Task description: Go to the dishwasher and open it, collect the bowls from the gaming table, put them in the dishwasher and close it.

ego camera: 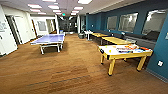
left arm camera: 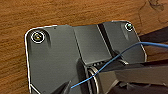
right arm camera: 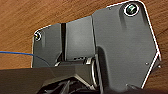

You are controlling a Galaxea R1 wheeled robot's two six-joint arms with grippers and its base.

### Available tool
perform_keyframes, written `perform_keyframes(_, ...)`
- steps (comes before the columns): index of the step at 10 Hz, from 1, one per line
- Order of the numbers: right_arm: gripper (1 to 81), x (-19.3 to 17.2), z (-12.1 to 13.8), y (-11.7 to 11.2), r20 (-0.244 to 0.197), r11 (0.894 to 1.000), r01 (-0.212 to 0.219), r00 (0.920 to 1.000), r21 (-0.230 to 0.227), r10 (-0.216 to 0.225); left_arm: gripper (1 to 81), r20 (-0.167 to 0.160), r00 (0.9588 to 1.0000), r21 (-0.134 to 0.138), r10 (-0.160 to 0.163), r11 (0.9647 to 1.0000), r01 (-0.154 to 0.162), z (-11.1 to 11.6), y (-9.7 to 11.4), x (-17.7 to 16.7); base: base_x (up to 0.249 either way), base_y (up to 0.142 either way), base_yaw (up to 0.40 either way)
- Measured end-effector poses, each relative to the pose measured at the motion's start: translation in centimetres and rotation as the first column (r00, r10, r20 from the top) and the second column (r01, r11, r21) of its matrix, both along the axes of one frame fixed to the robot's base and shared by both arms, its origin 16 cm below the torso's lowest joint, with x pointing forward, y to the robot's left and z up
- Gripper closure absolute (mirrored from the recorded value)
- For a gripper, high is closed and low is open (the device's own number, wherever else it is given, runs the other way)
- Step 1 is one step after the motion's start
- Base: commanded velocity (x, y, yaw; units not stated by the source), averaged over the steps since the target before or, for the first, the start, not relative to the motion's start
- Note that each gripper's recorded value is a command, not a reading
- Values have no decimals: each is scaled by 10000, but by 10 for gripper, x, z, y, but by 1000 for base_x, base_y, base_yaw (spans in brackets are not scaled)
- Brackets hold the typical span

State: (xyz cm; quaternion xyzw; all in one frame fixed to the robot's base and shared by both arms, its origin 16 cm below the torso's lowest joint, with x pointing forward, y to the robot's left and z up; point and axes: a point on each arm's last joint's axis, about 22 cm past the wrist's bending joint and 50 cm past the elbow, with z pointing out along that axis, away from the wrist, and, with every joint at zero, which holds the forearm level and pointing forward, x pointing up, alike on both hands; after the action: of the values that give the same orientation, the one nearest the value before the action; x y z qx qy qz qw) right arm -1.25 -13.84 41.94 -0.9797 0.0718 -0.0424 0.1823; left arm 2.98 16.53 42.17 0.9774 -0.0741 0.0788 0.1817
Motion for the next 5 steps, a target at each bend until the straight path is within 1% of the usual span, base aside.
perform_keyframes(5, 10, 0, 0, -1, 6, 10000, -2, 10000, -6, 2, 10, -2, 10000, -17, 4, 10000, -4, 0, -1, 0, 212, 0, 0)
